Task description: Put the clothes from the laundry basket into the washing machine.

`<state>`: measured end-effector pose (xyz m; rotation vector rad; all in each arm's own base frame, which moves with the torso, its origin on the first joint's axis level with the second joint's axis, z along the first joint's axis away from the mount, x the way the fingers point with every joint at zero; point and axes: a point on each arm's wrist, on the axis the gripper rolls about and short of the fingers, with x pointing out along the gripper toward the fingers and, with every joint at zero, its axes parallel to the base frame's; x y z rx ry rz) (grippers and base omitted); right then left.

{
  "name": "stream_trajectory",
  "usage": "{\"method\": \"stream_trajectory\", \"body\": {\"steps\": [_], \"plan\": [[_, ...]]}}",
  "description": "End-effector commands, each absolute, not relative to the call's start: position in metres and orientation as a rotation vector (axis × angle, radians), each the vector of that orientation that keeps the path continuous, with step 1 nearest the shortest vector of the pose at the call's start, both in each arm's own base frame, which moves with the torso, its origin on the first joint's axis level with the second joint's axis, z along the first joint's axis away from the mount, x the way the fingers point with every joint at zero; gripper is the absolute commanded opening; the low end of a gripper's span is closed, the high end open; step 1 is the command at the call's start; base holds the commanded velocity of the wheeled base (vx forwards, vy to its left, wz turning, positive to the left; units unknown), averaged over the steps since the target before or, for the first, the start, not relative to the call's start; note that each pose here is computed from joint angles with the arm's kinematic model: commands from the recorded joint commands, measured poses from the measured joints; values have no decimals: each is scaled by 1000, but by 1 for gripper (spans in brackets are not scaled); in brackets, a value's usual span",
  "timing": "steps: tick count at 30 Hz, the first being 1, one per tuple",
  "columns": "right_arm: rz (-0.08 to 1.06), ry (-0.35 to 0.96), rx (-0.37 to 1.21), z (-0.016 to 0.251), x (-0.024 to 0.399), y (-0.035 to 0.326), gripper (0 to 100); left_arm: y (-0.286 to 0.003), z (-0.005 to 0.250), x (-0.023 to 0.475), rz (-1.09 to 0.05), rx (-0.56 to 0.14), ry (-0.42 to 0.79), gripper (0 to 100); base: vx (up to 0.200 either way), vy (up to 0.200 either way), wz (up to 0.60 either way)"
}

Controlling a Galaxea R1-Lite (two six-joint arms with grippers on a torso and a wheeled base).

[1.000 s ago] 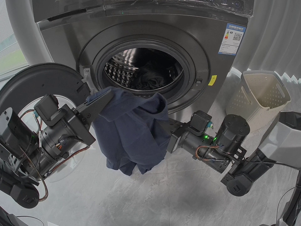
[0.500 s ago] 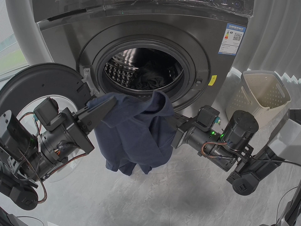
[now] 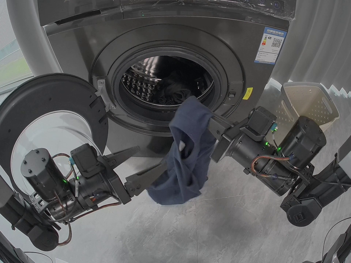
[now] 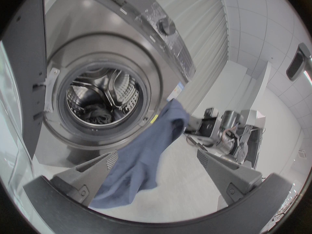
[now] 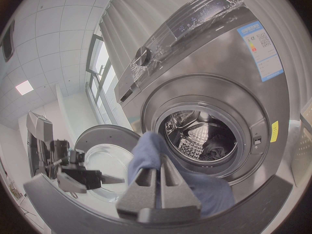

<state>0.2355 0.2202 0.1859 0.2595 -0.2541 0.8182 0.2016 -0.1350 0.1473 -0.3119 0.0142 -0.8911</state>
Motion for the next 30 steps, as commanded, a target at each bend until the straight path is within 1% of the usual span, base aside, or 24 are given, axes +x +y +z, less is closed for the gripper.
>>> {"method": "stream_trajectory", "body": {"steps": [1,5,13,16,22,23,25,27,30], "plan": [[820,-288,273,196,232,222,0,-146,123,207,-897,-286,115,100,0,0,0],[811,-291,274,198,237,229,0,-149,113,211,-898,-261,142,100,0,0,0],[773,-305,284,201,249,243,0,-161,93,204,-944,-180,206,100,0,0,0],[773,-306,285,201,252,247,0,-171,89,201,-980,-165,219,100,0,0,0],[765,-311,286,197,263,254,0,-189,86,196,-1039,-165,224,100,0,0,0],[765,-311,286,197,263,254,0,-189,86,196,-1039,-165,224,100,0,0,0],[750,-318,292,196,269,260,0,-200,79,201,-1026,-159,230,100,0,0,0],[717,-328,304,199,274,265,0,-209,71,211,-986,-156,230,100,0,0,0],[707,-345,314,207,279,267,0,-217,63,224,-948,-156,224,100,0,0,0]]}}
